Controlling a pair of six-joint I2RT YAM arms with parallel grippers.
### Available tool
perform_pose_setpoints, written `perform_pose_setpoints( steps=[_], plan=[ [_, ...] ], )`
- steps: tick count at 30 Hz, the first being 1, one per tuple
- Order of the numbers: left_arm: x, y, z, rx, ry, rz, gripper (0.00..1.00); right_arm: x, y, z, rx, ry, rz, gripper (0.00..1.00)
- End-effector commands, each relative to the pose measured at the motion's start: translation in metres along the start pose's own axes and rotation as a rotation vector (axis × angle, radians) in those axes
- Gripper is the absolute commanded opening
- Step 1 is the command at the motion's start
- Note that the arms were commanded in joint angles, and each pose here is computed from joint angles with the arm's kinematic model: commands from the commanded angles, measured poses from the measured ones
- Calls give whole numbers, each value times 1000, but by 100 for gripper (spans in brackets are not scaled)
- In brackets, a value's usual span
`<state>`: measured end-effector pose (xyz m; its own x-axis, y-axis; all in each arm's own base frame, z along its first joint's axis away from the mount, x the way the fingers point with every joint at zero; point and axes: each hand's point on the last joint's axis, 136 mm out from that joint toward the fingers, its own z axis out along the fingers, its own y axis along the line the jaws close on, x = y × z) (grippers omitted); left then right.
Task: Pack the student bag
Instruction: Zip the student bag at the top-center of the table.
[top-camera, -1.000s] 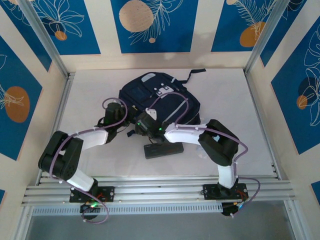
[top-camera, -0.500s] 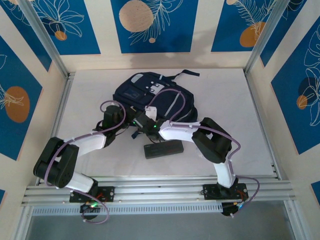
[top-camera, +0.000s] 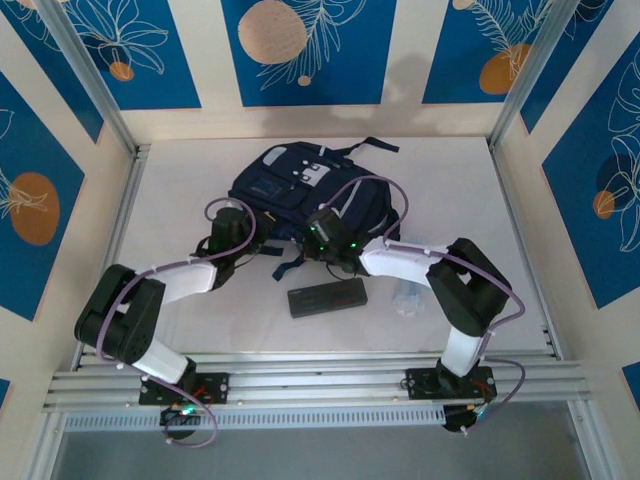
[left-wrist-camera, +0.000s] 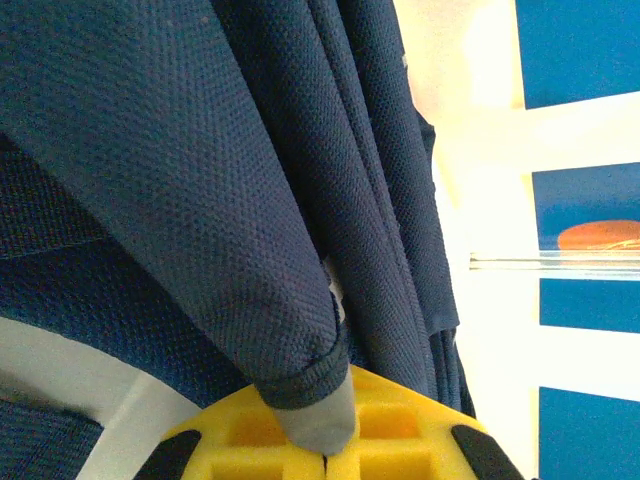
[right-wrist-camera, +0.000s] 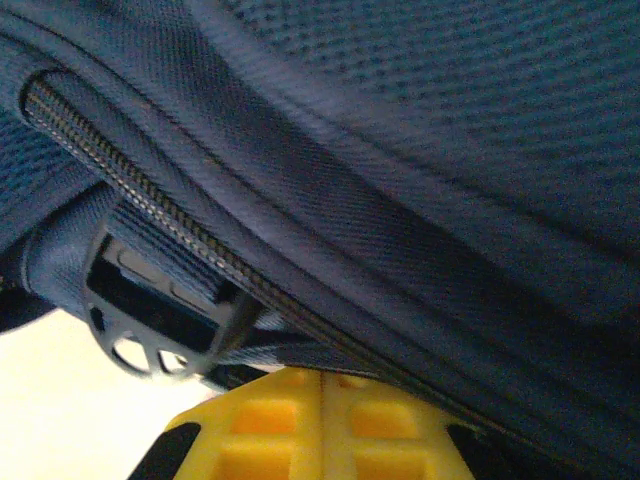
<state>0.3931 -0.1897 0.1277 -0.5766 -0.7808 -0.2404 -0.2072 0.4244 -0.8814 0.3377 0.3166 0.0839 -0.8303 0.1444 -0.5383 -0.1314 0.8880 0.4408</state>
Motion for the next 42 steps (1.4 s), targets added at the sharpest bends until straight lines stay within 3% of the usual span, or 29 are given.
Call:
perform_pose_setpoints(
  steps=[1, 4, 12, 14, 20, 22, 29, 36, 38, 39, 40, 42],
  plan=[
    [-15, -35, 2, 105, -25, 35, 0, 11, -19, -7, -3, 83, 1, 0],
    [-12, -35, 5, 115, -8, 20, 0, 14, -16, -11, -28, 108, 9, 0],
    [-3, -48, 1, 166, 18, -14, 0, 20, 50, -3, -211, 111, -6, 0],
    [-2, -50, -1, 171, 17, -12, 0, 23, 55, 6, -214, 116, 21, 5],
    [1, -56, -6, 198, 30, -30, 0, 14, 40, 25, -127, 54, 90, 25],
    [3, -59, -8, 206, 35, -37, 0, 7, 32, 27, -76, 15, 86, 27],
    [9, -70, -15, 232, 49, -35, 0, -24, 21, 29, 61, -133, 23, 48],
    [24, -72, -19, 243, 100, -56, 0, -50, 32, 49, 89, -228, 14, 50],
    [27, -70, -20, 236, 107, -56, 0, -57, 34, 49, 92, -261, 21, 47],
    [28, -67, -20, 228, 107, -56, 0, -61, 36, 49, 85, -276, 25, 40],
    [28, -64, -20, 220, 105, -57, 0, -63, 37, 48, 80, -285, 29, 32],
    [26, -56, -18, 196, 89, -56, 0, -65, 40, 45, 61, -287, 21, 0]
  ],
)
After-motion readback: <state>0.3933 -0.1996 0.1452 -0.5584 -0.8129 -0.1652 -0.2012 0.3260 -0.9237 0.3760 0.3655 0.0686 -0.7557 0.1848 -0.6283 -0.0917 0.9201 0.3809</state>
